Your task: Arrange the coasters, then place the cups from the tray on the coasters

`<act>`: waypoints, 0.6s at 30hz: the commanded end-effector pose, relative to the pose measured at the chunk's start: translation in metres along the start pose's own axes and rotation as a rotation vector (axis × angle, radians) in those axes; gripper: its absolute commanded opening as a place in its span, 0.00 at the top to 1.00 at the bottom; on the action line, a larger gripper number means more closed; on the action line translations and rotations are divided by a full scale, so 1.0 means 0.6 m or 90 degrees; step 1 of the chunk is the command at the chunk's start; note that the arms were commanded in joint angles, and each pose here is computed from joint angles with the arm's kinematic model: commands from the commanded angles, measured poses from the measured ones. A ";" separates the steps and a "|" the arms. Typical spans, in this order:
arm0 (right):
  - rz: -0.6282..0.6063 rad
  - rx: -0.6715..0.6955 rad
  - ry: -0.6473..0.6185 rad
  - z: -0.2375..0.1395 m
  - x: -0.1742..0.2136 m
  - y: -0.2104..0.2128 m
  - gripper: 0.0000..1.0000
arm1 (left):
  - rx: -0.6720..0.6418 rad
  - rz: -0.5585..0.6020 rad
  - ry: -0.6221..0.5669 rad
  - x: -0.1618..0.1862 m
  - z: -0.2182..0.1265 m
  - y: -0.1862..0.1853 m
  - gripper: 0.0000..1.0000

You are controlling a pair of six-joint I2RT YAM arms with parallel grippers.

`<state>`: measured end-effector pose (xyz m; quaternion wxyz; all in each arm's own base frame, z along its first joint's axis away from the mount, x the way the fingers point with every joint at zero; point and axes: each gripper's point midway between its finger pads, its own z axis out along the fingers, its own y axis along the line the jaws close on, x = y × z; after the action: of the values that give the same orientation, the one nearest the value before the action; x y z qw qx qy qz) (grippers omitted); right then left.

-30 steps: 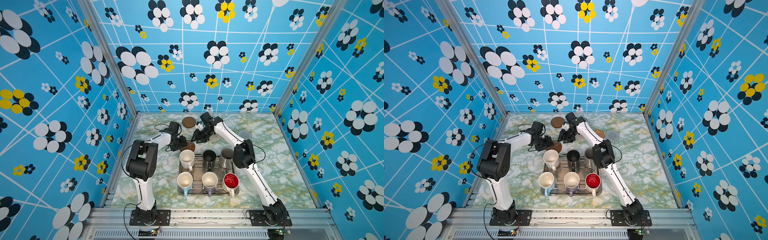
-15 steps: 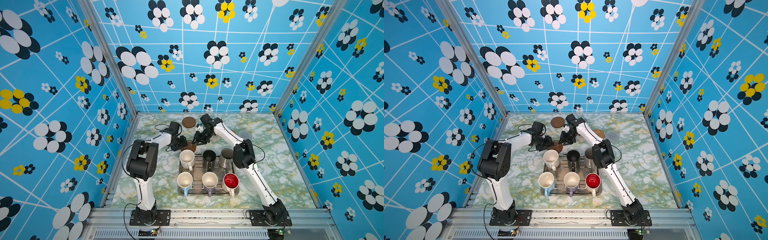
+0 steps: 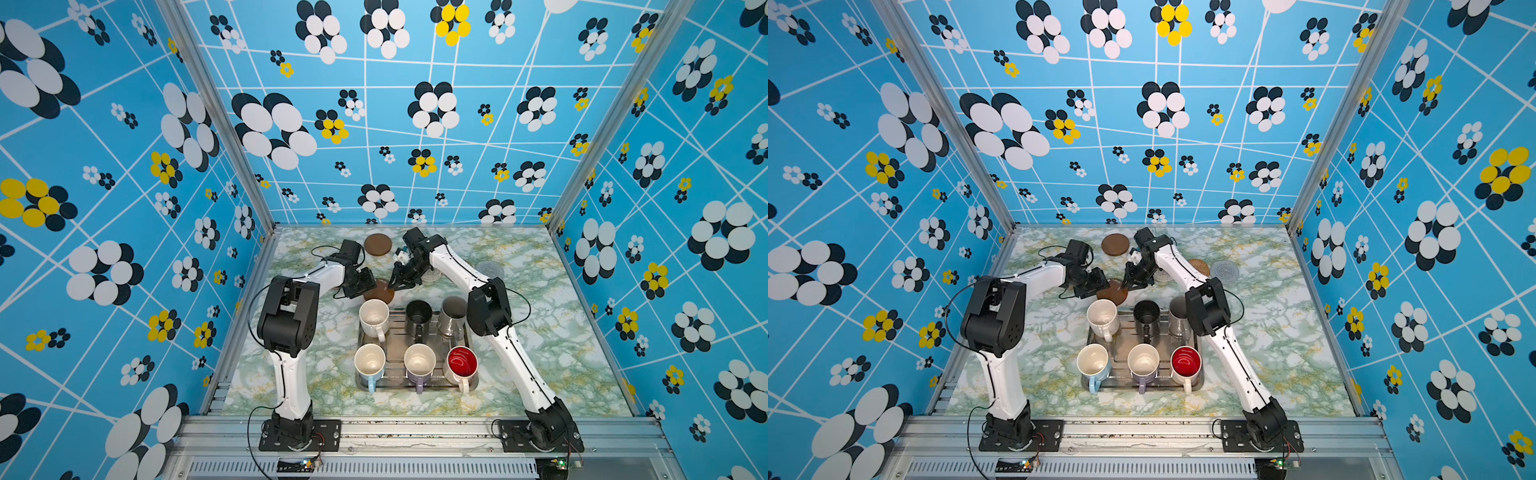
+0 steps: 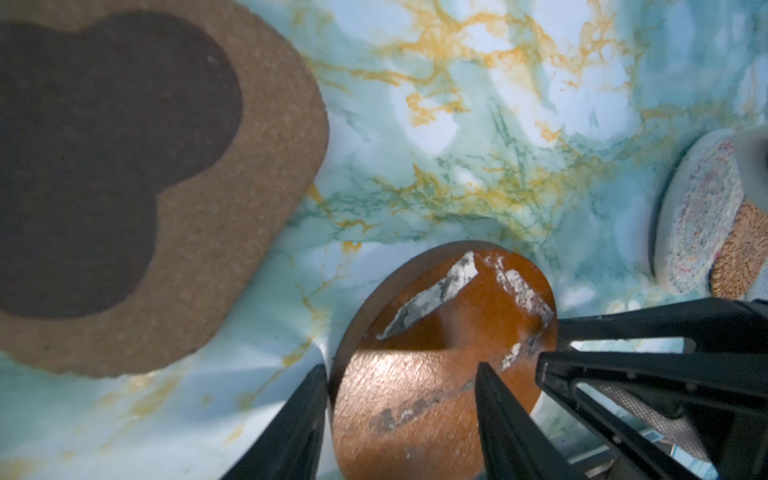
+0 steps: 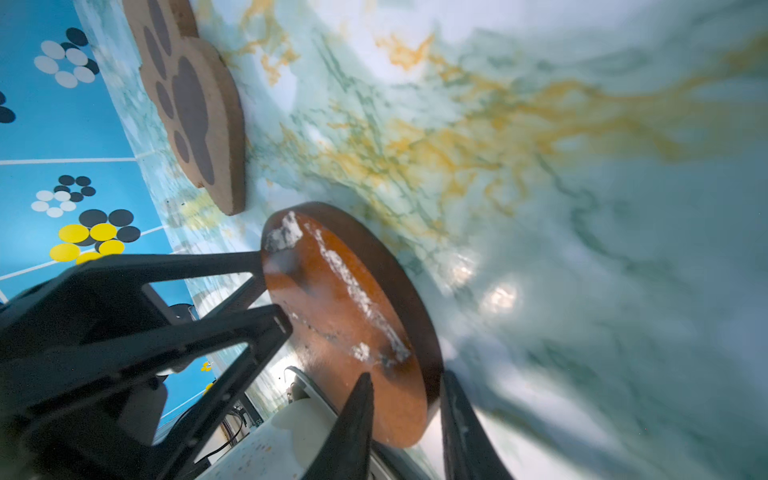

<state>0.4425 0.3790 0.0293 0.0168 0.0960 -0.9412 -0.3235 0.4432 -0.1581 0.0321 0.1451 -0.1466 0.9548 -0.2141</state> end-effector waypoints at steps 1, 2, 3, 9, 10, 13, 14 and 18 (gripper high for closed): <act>0.003 0.000 0.023 0.025 0.016 -0.002 0.71 | 0.024 -0.015 0.059 0.031 0.051 -0.005 0.43; 0.004 0.001 0.019 0.023 0.013 -0.003 0.72 | 0.028 -0.015 0.058 0.028 0.053 -0.008 0.43; 0.007 0.002 0.017 0.023 0.011 -0.006 0.72 | 0.031 -0.015 0.058 0.025 0.055 -0.011 0.43; 0.020 -0.003 -0.005 0.012 -0.009 -0.015 0.74 | 0.045 -0.011 0.053 0.003 0.066 -0.028 0.43; 0.021 -0.005 -0.011 0.009 -0.013 -0.015 0.74 | 0.048 -0.010 0.053 -0.001 0.068 -0.031 0.43; 0.029 -0.009 -0.023 0.001 -0.024 -0.020 0.75 | 0.061 -0.013 0.051 -0.013 0.074 -0.042 0.43; 0.032 -0.010 -0.027 -0.001 -0.028 -0.023 0.75 | 0.065 -0.012 0.051 -0.017 0.077 -0.046 0.43; 0.041 -0.018 -0.047 -0.012 -0.044 -0.028 0.75 | 0.075 -0.011 0.049 -0.030 0.086 -0.057 0.43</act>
<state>0.4618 0.3583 0.0292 0.0107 0.0547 -0.9449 -0.3225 0.5069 -0.1790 0.0373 0.1853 -0.1397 0.9381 -0.2570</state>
